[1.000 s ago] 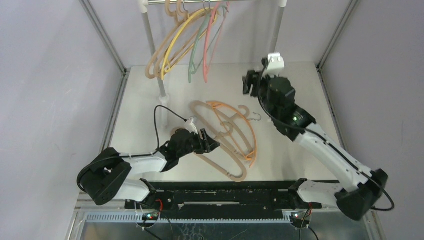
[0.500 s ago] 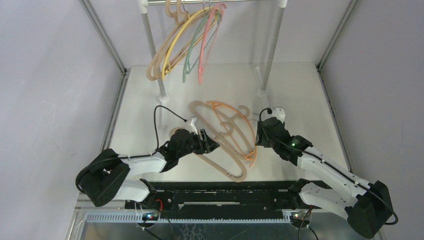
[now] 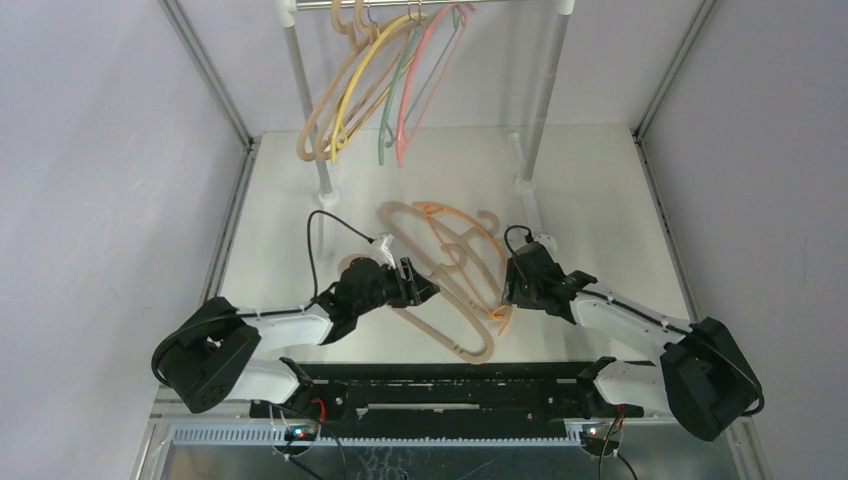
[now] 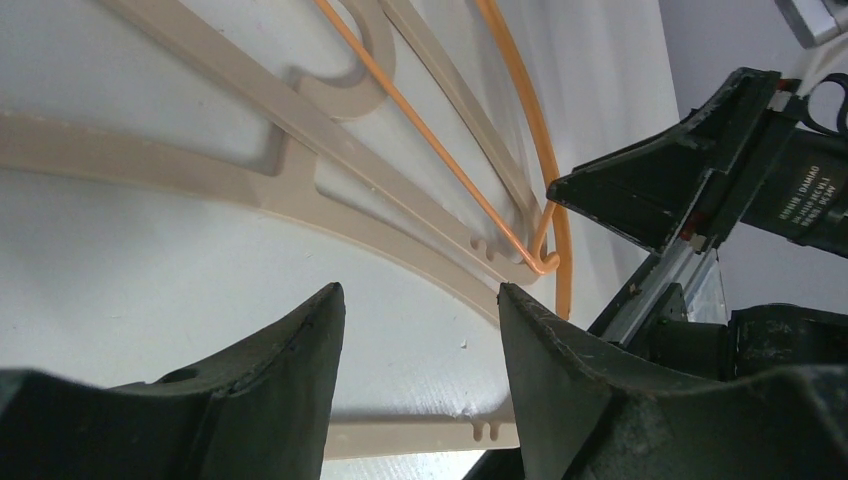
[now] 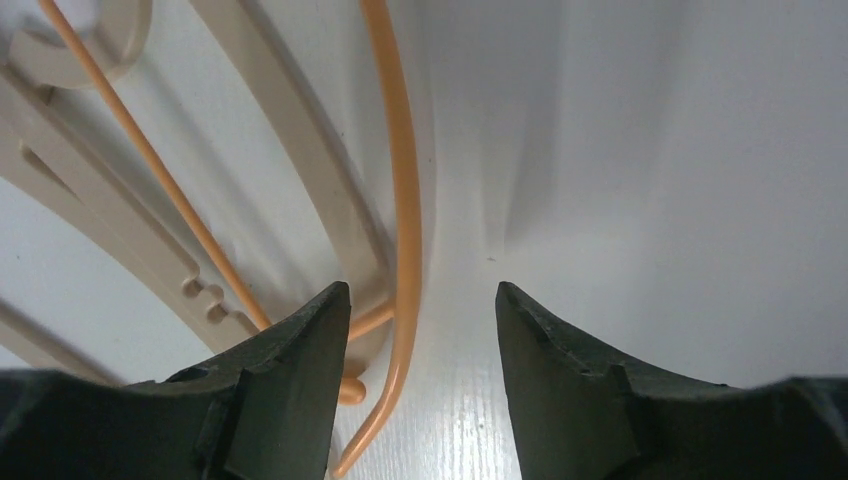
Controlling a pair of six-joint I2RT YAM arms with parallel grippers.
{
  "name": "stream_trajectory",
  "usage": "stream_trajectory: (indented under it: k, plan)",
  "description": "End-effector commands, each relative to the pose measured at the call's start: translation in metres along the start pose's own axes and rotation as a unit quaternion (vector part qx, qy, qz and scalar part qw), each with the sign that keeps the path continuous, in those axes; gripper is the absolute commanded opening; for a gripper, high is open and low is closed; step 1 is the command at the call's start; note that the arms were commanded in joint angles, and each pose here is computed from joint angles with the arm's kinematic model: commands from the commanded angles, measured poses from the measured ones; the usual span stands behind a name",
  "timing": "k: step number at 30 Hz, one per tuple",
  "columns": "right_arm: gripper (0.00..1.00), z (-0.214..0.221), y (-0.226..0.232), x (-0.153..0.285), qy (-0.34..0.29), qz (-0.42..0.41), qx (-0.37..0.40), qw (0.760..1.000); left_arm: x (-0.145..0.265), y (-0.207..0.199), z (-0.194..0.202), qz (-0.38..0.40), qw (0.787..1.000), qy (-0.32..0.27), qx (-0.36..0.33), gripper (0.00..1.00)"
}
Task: Organize the hangers
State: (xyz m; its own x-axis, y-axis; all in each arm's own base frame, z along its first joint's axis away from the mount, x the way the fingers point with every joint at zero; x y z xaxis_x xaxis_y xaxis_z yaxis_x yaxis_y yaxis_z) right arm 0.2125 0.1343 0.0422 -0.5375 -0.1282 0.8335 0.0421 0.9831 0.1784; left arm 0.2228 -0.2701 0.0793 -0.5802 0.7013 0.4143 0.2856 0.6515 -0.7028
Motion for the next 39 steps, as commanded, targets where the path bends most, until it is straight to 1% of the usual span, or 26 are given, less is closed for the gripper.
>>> stream_trajectory:
  k: [1,5,9,12,16,17,25,28,30,32,34,39]
  plan:
    - [0.63,-0.016,0.015,-0.011,-0.024,-0.028,-0.025,0.999,-0.002,-0.003,-0.006,0.014,1.0,-0.017,-0.002,0.63]
    - [0.58,-0.01,0.012,-0.023,-0.013,-0.028,-0.026,0.999,-0.003,-0.001,-0.004,0.011,1.0,-0.015,0.0,0.63]
    - [0.45,-0.007,0.007,-0.029,-0.01,-0.023,-0.029,0.999,-0.004,0.001,-0.002,0.008,1.0,-0.011,0.001,0.63]
    - [0.29,-0.008,0.003,-0.027,-0.017,-0.012,-0.019,1.0,-0.004,0.002,-0.002,0.007,1.0,-0.012,0.002,0.63]
    - [0.02,-0.015,0.0,-0.013,-0.043,-0.003,-0.008,0.999,-0.003,0.002,-0.002,0.006,1.0,-0.013,0.002,0.63]
    - [0.0,-0.019,0.001,-0.007,-0.054,-0.004,-0.006,0.999,-0.003,0.001,-0.003,0.007,1.0,-0.013,0.002,0.63]
    - [0.0,-0.055,0.006,0.063,-0.132,0.008,0.035,0.991,-0.001,0.0,-0.004,0.006,1.0,-0.012,-0.002,0.63]
    - [0.0,-0.069,0.01,0.087,-0.147,0.022,0.069,0.987,0.001,-0.001,-0.005,0.007,1.0,-0.015,-0.005,0.63]
    - [0.0,-0.082,0.012,0.104,-0.163,0.046,0.101,0.98,0.002,-0.001,-0.005,0.008,1.0,-0.017,-0.005,0.63]
    - [0.0,-0.099,0.011,0.121,-0.187,0.083,0.134,0.97,0.004,-0.002,-0.006,0.01,1.0,-0.021,-0.005,0.63]
    - [0.0,-0.121,0.005,0.138,-0.214,0.138,0.158,0.954,0.006,-0.002,-0.007,0.01,1.0,-0.023,-0.006,0.63]
    - [0.0,-0.174,0.007,0.174,-0.27,0.231,0.193,0.915,0.011,-0.003,-0.007,0.011,1.0,-0.027,-0.009,0.63]
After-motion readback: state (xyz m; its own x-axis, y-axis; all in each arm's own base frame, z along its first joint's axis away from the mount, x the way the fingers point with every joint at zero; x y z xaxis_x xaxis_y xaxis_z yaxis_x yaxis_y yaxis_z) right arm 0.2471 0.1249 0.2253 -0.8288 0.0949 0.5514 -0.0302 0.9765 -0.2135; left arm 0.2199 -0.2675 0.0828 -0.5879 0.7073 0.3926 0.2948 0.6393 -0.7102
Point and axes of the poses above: each gripper's point midway between its finger pads, its own x axis back along the fingers, its own y axis along the line the jaws close on, z = x × y, the point moved 1 cm from there along x, back along the fingers, and after that the axes turned 1 degree about x, right-handed, at the moved point
